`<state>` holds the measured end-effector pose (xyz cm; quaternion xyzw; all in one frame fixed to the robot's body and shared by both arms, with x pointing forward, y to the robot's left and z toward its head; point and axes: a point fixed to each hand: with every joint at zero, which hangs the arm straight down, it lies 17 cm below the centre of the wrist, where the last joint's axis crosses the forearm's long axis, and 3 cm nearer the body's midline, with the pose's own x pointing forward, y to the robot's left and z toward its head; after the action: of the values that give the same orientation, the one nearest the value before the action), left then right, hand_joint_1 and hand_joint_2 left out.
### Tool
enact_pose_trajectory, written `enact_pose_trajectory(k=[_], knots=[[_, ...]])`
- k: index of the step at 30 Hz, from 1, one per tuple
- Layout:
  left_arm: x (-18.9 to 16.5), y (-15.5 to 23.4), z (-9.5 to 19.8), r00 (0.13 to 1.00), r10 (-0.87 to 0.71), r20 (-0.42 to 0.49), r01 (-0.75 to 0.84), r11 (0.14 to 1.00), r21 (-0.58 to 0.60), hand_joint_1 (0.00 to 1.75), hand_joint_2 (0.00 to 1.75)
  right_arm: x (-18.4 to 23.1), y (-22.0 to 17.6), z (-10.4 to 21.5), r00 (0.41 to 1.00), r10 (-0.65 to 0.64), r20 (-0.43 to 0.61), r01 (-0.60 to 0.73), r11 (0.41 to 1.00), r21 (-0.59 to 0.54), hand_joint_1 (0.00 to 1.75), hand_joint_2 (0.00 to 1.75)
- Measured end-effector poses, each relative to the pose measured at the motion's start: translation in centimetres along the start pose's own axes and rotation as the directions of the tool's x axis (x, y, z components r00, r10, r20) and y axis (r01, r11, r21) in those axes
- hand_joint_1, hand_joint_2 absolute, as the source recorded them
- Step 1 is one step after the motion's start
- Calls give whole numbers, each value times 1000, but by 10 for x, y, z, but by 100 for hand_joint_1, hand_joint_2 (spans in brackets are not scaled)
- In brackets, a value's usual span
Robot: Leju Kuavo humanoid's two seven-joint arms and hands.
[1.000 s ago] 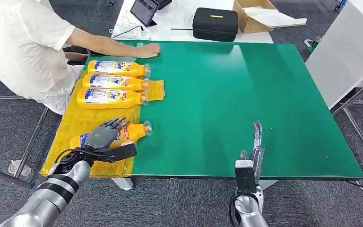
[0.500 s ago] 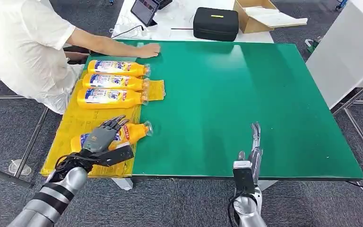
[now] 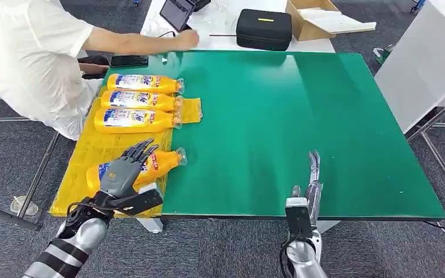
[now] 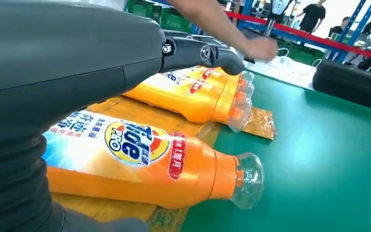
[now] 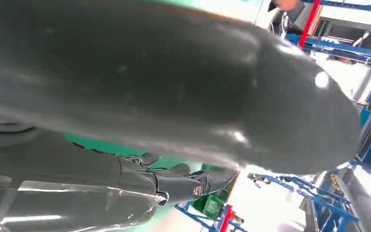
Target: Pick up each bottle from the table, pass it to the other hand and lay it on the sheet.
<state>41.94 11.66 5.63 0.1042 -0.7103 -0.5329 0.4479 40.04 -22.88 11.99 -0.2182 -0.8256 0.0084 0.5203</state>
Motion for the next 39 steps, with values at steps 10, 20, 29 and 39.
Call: enact_pose_trajectory(k=[10, 20, 29, 39], knots=[[95, 16, -24, 762, 616, 200, -647, 724, 239, 0, 175, 64, 11, 2, 981, -154, 116, 149, 987, 55, 0, 175], [122, 53, -47, 436, 825, 361, -881, 309, 359, 0, 175, 97, 35, 17, 973, -150, 174, 140, 988, 69, 0, 175], [122, 54, -47, 411, 834, 369, -884, 265, 386, 0, 175, 114, 59, 36, 958, -240, 159, 218, 965, 145, 0, 0], [115, 49, -41, 407, 841, 358, -875, 246, 416, 0, 175, 117, 66, 40, 951, -280, 129, 261, 954, 148, 0, 0]])
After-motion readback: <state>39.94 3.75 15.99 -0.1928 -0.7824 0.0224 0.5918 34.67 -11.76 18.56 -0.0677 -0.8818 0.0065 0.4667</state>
